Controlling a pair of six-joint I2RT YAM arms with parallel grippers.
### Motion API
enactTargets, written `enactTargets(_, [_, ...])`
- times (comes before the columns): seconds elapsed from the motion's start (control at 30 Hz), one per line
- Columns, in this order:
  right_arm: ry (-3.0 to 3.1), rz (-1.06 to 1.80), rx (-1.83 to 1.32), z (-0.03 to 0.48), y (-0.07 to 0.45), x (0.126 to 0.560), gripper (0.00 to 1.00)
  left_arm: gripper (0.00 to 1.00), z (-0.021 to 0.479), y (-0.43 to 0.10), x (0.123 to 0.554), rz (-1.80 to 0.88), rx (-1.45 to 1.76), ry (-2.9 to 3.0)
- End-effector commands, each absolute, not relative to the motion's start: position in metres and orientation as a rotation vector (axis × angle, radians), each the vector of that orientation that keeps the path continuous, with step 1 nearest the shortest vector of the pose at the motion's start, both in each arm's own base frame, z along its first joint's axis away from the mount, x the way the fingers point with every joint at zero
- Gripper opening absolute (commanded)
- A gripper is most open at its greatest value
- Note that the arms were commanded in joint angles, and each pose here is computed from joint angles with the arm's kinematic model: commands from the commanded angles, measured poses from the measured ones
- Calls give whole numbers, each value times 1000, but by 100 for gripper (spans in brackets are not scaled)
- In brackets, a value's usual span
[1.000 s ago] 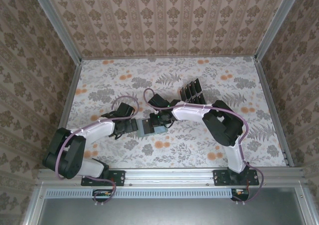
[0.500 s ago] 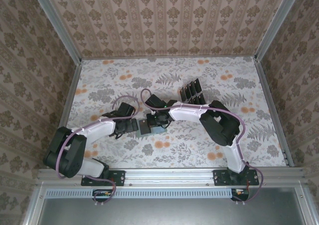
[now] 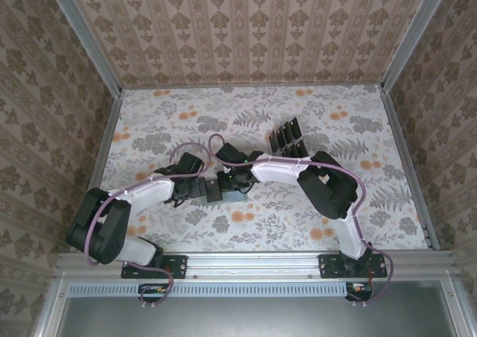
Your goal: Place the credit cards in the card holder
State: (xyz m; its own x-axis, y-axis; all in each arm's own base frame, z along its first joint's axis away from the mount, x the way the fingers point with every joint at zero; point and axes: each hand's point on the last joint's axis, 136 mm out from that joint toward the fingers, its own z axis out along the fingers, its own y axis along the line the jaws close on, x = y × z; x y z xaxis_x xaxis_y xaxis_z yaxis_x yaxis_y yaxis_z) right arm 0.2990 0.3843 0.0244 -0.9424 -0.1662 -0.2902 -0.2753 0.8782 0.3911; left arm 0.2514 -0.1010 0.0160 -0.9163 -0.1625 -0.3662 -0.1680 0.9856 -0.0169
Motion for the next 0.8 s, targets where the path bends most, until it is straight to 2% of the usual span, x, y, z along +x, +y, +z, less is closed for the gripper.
enactTargets(0.0, [2767, 676, -293, 44, 371, 298, 16, 100, 28, -105, 260, -9, -200, 2734])
enactTargets(0.17, [2788, 656, -261, 33, 356, 296, 14, 100, 40, -94, 263, -29, -240, 2711])
enactTargets(0.3, [2809, 657, -243, 24, 351, 294, 6, 100, 48, -82, 264, -37, -274, 2698])
enactTargets(0.53, [2754, 717, -236, 49, 358, 298, 5, 100, 52, -79, 257, -53, -274, 2702])
enactTargets(0.6, [2734, 730, -236, 58, 359, 298, 9, 100, 50, -80, 255, -60, -280, 2704])
enactTargets(0.7, [2716, 738, -232, 67, 359, 298, 29, 100, 49, -80, 254, -69, -283, 2708])
enactTargets(0.77, [2712, 740, -235, 69, 360, 297, 32, 100, 48, -81, 254, -71, -283, 2707])
